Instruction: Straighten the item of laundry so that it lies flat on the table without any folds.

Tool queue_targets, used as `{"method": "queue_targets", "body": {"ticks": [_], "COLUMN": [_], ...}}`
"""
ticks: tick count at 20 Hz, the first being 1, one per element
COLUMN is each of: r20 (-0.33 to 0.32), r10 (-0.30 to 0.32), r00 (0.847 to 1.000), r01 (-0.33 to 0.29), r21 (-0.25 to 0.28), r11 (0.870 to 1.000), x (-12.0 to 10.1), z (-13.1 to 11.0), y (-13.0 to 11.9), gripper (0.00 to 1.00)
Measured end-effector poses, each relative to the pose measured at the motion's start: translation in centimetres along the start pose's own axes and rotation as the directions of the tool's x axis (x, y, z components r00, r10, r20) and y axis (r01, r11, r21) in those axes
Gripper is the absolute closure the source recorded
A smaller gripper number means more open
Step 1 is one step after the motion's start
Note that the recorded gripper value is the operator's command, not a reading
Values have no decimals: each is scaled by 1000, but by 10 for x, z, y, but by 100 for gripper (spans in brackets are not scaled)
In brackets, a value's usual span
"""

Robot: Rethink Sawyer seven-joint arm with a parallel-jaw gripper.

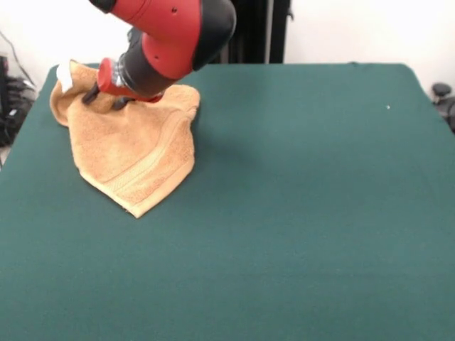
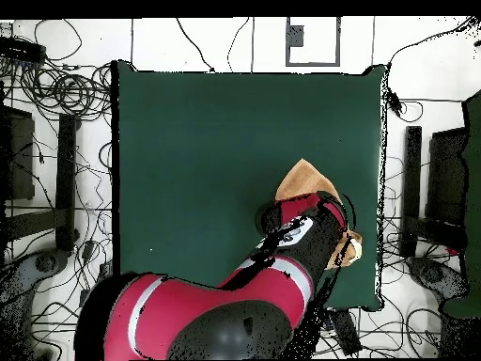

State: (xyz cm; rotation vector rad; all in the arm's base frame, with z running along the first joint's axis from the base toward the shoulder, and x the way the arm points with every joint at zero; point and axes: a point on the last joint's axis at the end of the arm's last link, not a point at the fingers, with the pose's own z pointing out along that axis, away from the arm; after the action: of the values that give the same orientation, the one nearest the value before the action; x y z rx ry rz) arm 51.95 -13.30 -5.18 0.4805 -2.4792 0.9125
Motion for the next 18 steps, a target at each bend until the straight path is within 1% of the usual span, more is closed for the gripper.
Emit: {"method": "queue_targets", "body": {"ticks": [6, 7, 9, 10, 11, 14, 15, 16, 17, 18], "r20": [9, 21, 33, 53, 59, 90, 103, 111, 122, 146], "r10": [19, 42, 68, 114, 131, 211, 249, 269, 297, 348], "r00": [1000, 999, 997, 992, 990, 973, 963, 957, 947, 926], "r01": [-19, -41, -66, -110, -125, -198, -231, -247, -269, -305], "r21": [-10, -26, -45, -76, -87, -137, -164, -180, -205, -250], "r11": [1000, 999, 997, 991, 988, 971, 959, 952, 941, 919], "x": [0, 2, 4, 9, 11, 19, 21, 22, 22, 21], "z": [-3, -9, -15, -26, -29, -47, -54, -57, -61, -66], "y": [-8, -16, -25, -42, -48, -76, -88, -93, -100, -111], "gripper": [0, 0, 0, 0, 0, 0, 0, 0, 0, 0]}}
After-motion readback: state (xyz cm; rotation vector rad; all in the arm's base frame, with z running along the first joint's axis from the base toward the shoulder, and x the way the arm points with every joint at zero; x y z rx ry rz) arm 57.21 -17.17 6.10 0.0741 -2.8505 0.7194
